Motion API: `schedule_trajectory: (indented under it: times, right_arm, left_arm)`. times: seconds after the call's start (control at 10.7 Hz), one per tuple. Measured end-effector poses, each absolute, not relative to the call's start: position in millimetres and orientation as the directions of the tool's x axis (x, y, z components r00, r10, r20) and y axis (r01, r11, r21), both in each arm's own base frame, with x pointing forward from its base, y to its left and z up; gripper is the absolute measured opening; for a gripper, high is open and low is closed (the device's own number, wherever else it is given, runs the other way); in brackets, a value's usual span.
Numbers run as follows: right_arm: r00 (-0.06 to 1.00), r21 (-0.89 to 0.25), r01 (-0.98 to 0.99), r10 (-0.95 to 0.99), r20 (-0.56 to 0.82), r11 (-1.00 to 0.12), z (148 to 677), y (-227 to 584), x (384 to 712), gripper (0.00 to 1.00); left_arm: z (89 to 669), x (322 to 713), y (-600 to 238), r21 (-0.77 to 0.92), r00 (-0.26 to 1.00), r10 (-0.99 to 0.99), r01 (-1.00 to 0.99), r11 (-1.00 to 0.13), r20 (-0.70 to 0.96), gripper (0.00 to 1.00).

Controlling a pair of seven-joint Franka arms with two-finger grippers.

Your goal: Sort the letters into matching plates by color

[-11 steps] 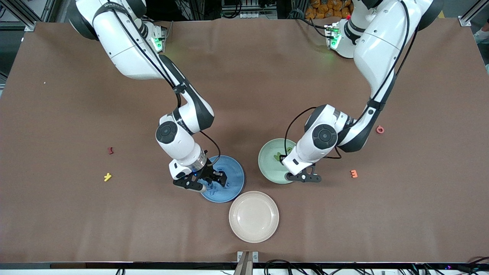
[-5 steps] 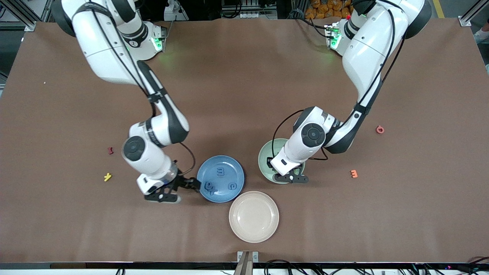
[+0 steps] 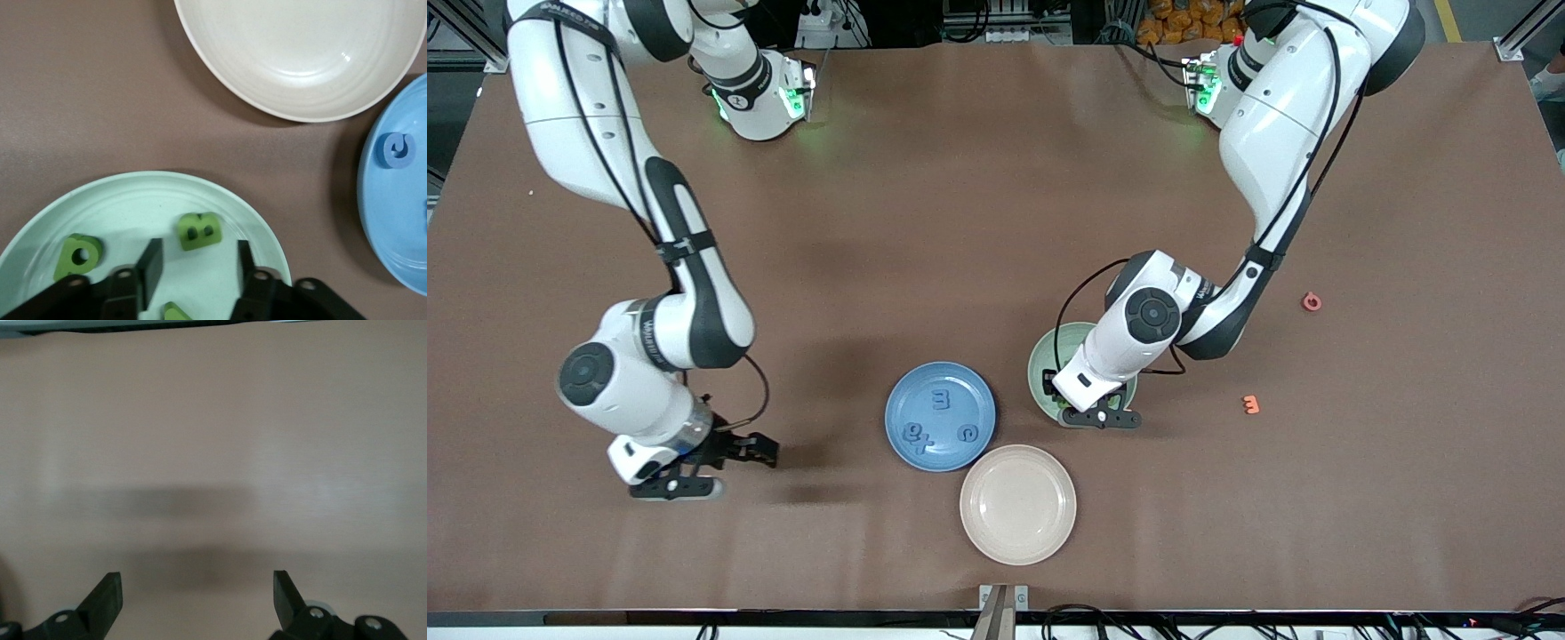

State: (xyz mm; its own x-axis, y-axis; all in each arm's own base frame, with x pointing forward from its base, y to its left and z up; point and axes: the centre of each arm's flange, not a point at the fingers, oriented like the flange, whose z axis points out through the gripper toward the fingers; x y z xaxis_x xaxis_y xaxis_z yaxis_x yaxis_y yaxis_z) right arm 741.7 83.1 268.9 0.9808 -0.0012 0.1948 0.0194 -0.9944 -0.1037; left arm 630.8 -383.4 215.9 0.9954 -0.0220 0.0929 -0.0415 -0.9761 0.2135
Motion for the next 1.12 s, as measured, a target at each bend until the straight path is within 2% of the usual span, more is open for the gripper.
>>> schedule_trajectory:
  times: [0.28, 0.37, 0.56, 0.93, 1.12]
  right_arm:
    - [0.989, -0.048, 0.076, 0.069, 0.130, -0.996, 301, 5, 737, 1.00]
    - [0.991, -0.046, 0.093, 0.088, 0.106, -0.995, 325, -18, 732, 1.00]
    - [0.995, -0.064, 0.088, 0.084, 0.058, -0.994, 380, -48, 714, 1.00]
    - [0.997, -0.096, 0.070, 0.072, -0.015, -0.993, 484, -64, 664, 1.00]
    - [0.997, -0.097, 0.051, 0.056, -0.056, -0.994, 537, -74, 629, 1.00]
  left_arm:
    - [226, 640, -379, 0.224, 0.994, 0.000, -0.025, -0.974, 0.111, 0.92]
    - [231, 643, -376, 0.218, 0.994, 0.003, -0.020, -0.976, 0.106, 1.00]
    - [261, 643, -370, 0.179, 0.997, -0.007, -0.020, -0.984, 0.075, 1.00]
    - [397, 625, -331, 0.043, 0.997, -0.074, -0.074, -0.996, 0.006, 1.00]
    - [441, 625, -285, 0.001, 0.997, -0.079, -0.079, -0.997, -0.015, 1.00]
